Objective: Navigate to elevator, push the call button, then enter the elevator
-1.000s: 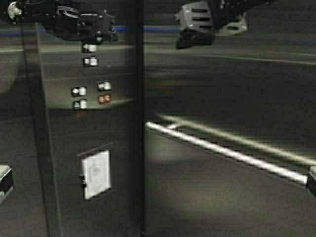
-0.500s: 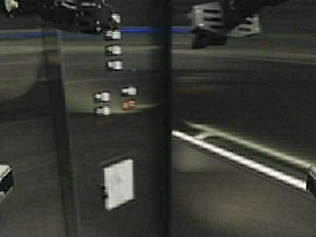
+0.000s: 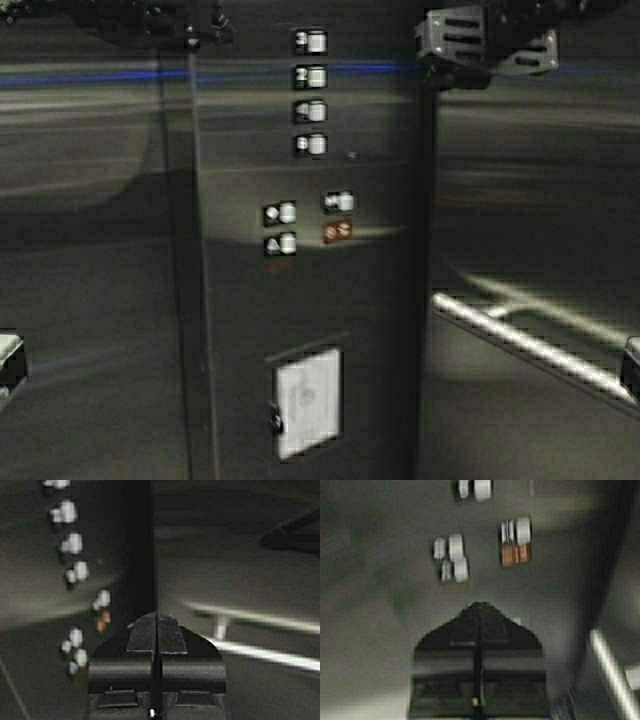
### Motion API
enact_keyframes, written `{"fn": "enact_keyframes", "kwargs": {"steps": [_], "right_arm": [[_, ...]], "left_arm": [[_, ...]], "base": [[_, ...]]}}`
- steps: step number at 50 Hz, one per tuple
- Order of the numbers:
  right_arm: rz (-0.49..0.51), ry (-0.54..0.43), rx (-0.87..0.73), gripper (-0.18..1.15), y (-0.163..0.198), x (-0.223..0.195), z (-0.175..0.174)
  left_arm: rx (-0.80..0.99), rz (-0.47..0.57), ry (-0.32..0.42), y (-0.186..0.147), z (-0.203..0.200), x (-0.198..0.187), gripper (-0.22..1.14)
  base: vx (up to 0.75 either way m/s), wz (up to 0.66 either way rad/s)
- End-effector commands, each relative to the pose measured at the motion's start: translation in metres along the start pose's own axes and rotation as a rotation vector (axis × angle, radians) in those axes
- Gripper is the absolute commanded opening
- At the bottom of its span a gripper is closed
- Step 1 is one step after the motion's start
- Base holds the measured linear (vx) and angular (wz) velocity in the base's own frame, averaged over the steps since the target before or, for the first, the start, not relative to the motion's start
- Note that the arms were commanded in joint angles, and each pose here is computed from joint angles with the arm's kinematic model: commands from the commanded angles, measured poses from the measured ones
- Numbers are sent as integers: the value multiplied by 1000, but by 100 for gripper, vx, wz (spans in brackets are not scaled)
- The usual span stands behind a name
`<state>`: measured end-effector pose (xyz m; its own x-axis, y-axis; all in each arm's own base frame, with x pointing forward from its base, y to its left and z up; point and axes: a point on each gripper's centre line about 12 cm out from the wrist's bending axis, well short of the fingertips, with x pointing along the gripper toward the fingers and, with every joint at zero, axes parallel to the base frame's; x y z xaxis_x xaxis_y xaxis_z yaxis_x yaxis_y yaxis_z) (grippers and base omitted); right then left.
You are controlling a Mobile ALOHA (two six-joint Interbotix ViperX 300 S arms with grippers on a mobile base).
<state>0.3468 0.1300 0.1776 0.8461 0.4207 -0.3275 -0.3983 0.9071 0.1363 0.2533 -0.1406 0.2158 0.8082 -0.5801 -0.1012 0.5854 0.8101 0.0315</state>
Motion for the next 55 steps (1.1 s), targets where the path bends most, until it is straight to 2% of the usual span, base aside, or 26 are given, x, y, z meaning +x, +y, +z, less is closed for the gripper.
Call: {"fn": "enact_keyframes", "kwargs": {"steps": [1,16,31,55], "right_arm": [[29,-84,-5,5,0,17,10],[107,-168,-6,5,-1,53,-10],[258,-282,-136,5,11,71,-31],[329,-374,-198,5,31,121,-18]], "left_arm": [[7,-4,-22,0,7,3,3],[-1,-1,-15,0,5,1,3],[-10,2,10,0,-1,1,3],[-22,5,35,0,-9,2,3]], "base": [[18,1],[17,-3],[14,-6],[6,1]]}}
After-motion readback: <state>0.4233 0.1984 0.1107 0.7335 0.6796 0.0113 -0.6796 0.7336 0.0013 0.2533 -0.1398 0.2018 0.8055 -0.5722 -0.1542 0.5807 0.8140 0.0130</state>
